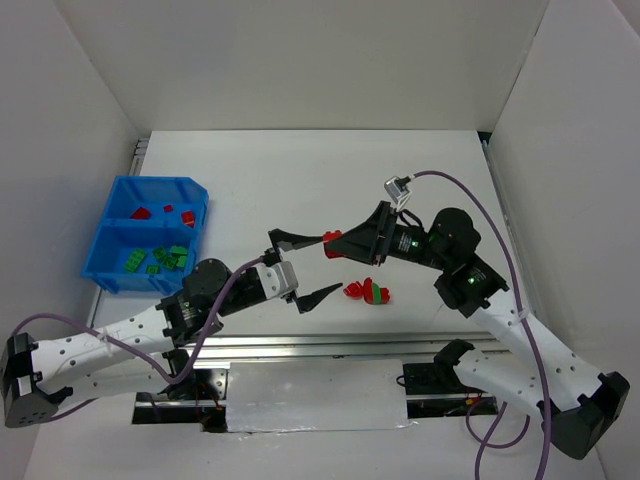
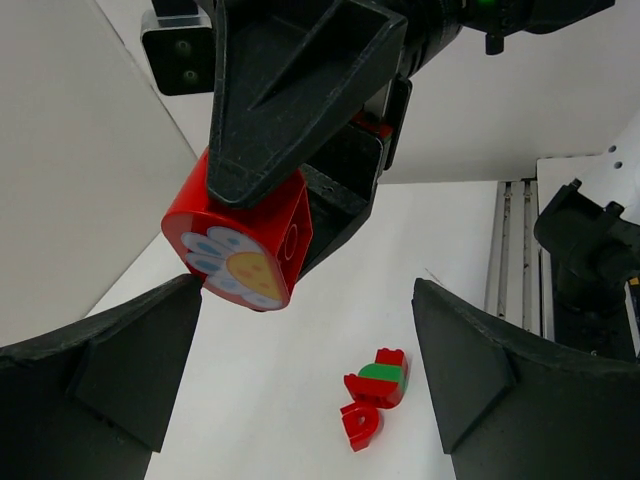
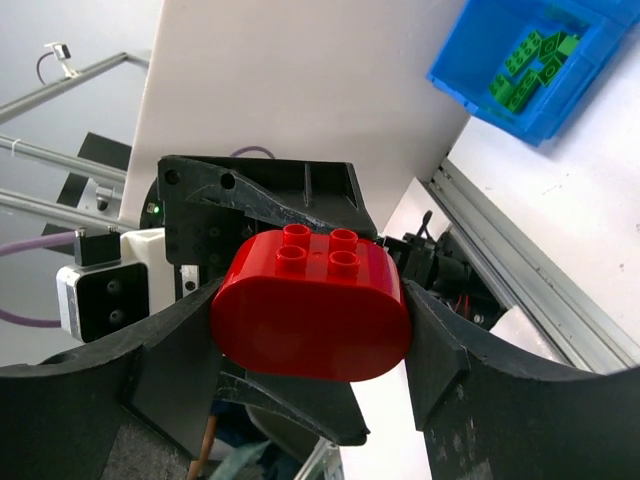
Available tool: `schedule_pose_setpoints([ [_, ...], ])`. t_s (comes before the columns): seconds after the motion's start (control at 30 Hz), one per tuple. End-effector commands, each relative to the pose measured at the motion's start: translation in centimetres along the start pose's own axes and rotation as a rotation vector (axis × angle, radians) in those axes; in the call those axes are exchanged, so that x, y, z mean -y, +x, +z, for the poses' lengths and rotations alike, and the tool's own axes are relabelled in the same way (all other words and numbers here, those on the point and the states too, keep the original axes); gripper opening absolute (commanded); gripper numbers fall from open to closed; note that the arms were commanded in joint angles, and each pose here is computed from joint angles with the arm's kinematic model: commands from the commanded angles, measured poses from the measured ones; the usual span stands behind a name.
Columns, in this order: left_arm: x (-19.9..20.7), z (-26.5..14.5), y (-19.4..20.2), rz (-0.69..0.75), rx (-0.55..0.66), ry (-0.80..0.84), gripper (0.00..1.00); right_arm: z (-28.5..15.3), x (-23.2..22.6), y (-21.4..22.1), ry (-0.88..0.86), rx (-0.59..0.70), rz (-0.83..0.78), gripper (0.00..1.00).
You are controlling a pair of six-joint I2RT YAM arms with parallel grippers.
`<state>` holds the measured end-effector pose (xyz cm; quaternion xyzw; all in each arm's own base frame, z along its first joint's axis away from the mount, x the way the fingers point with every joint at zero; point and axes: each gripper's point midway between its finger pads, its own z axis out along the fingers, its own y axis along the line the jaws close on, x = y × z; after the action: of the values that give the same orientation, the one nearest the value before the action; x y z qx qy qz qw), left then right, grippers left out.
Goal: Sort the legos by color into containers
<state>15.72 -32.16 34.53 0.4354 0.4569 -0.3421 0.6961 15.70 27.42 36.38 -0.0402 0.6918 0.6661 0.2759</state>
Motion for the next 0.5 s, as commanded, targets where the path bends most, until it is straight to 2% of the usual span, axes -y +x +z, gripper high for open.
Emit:
schedule_pose_setpoints([
  [0.0,-1.5,1.0,-5.4,0.062,0.152,-0.042,0.99,-0.4,-1.3,1.7,-0.063,-0.070,-0.008,0.06],
  [0.27,-2.5,0.3,-5.5,0.067,0.143,-0.098,0.99,-1.3,0.0,2.0,-0.015,-0.036,-0.050,0.03],
  [0.47,-2.0,0.3,-6.0,0.064,0.138,-0.062,1.00,-1.3,0.2,2.9,-0.032,-0.082,-0.065,0.01],
])
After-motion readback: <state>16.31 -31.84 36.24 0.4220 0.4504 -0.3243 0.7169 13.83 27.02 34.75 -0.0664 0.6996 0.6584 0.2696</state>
